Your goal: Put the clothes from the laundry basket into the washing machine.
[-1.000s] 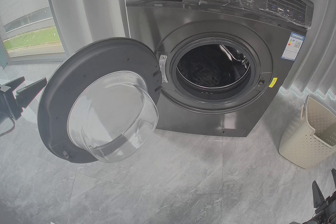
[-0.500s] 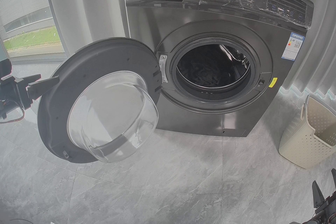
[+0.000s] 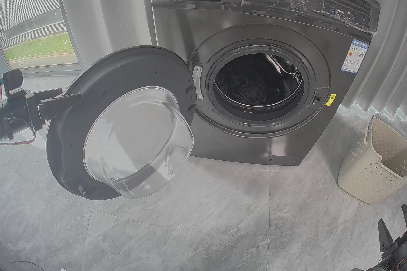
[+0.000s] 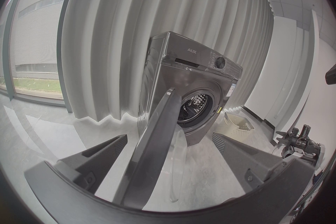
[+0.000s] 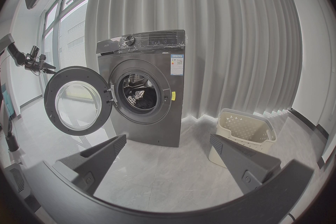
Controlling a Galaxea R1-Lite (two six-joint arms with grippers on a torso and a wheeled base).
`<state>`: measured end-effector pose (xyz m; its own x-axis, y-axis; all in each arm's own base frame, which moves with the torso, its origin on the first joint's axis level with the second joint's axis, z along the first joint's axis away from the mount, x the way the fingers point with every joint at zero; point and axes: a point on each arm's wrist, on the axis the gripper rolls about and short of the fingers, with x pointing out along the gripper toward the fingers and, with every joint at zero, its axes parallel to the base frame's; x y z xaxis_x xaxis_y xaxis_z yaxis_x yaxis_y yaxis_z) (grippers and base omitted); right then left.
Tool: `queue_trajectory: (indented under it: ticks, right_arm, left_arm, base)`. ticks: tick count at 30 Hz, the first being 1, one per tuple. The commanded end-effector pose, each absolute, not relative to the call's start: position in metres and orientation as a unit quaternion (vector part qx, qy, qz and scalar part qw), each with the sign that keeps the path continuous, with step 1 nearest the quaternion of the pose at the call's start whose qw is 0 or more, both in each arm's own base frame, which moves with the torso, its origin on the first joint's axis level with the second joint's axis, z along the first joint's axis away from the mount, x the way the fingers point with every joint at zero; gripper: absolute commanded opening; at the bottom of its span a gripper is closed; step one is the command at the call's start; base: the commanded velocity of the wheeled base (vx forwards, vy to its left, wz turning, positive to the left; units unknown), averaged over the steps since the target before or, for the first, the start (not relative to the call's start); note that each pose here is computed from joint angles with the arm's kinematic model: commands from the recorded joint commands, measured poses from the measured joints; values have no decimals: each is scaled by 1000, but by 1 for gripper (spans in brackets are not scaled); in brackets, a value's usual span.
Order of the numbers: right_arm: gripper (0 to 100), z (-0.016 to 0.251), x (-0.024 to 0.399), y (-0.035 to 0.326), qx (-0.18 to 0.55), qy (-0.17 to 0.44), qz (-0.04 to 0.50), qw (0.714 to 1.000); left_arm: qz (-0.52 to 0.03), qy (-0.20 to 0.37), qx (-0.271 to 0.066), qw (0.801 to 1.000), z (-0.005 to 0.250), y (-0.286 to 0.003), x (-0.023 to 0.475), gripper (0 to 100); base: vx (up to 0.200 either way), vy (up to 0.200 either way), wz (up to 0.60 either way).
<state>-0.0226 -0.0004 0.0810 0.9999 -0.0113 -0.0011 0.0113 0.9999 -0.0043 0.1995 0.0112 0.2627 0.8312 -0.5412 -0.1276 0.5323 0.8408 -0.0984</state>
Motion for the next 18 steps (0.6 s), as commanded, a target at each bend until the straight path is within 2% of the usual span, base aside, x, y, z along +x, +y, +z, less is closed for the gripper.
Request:
queue_trajectory:
  ticks: [1, 9, 18]
  right_arm:
    - [100, 76, -21, 0, -2, 10, -5, 1000]
    - [100, 76, -21, 0, -2, 10, -5, 1000]
    - [100, 76, -21, 0, -2, 10, -5, 1000]
  left_arm:
    - [-281, 75, -29, 956, 263, 11, 202, 100]
    - [-287, 79, -31, 954, 262, 8, 203, 100]
    - [-336, 87, -47, 937, 262, -13, 202, 100]
  base:
    - [0, 0, 0]
    - [0, 0, 0]
    - [0, 0, 0]
